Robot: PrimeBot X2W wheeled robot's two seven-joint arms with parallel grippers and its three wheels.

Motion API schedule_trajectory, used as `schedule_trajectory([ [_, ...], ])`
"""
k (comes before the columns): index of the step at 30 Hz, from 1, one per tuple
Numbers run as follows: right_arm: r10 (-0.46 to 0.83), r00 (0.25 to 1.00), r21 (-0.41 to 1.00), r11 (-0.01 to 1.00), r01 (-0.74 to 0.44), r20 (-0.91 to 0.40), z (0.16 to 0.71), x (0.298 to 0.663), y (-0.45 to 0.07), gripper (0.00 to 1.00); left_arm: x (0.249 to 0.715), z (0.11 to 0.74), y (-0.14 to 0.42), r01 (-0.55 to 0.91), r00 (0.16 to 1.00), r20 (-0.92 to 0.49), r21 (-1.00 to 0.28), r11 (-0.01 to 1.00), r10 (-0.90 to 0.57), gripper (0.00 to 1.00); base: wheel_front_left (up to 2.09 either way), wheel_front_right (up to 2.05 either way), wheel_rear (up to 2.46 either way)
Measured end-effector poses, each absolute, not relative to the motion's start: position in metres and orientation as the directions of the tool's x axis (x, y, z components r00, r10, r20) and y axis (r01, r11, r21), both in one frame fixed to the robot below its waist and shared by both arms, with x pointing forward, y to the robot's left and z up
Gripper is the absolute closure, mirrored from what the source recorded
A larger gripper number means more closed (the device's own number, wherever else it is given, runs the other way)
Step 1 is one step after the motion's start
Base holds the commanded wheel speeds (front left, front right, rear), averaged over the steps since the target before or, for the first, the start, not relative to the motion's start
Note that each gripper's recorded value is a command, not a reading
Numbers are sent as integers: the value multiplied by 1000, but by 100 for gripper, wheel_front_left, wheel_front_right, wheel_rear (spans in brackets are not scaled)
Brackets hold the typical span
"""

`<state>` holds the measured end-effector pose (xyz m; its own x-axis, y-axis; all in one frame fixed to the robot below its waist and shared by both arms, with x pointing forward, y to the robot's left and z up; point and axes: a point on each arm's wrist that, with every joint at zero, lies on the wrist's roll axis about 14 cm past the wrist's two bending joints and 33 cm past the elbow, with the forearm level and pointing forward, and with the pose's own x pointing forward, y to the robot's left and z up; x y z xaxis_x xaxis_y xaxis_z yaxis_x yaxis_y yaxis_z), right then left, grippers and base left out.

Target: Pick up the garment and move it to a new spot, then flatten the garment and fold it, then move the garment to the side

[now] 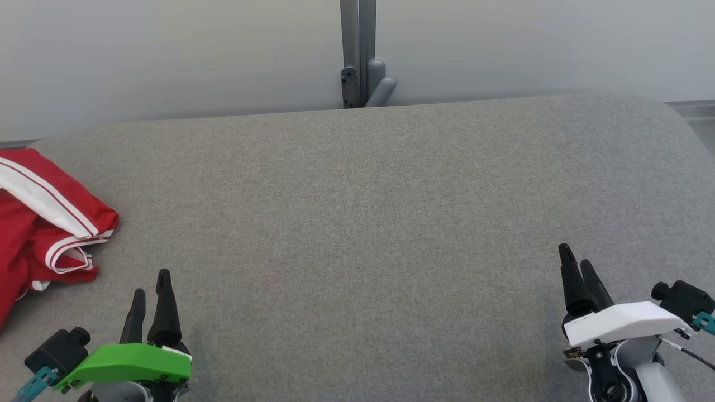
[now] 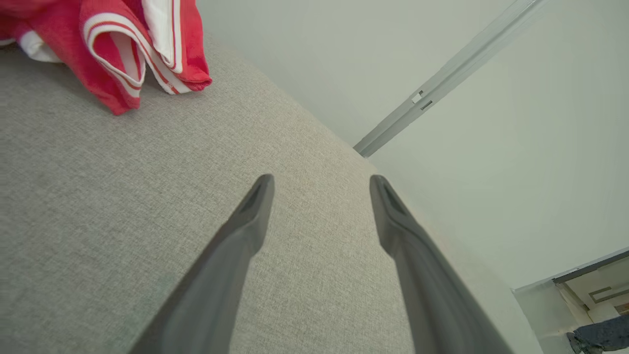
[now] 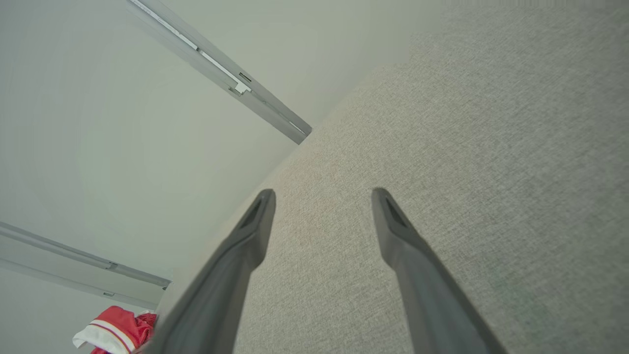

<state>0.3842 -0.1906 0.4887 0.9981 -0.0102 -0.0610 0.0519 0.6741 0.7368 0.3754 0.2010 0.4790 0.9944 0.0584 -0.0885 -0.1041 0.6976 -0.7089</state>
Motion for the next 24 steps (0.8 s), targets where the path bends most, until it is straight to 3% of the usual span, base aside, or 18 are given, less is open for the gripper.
schedule_trajectory([
  [24, 10, 1000, 500, 866, -13, 8, 503, 383, -186, 0, 372, 475, 193, -62, 997, -75, -466, 882, 30, 0, 0, 0, 0],
])
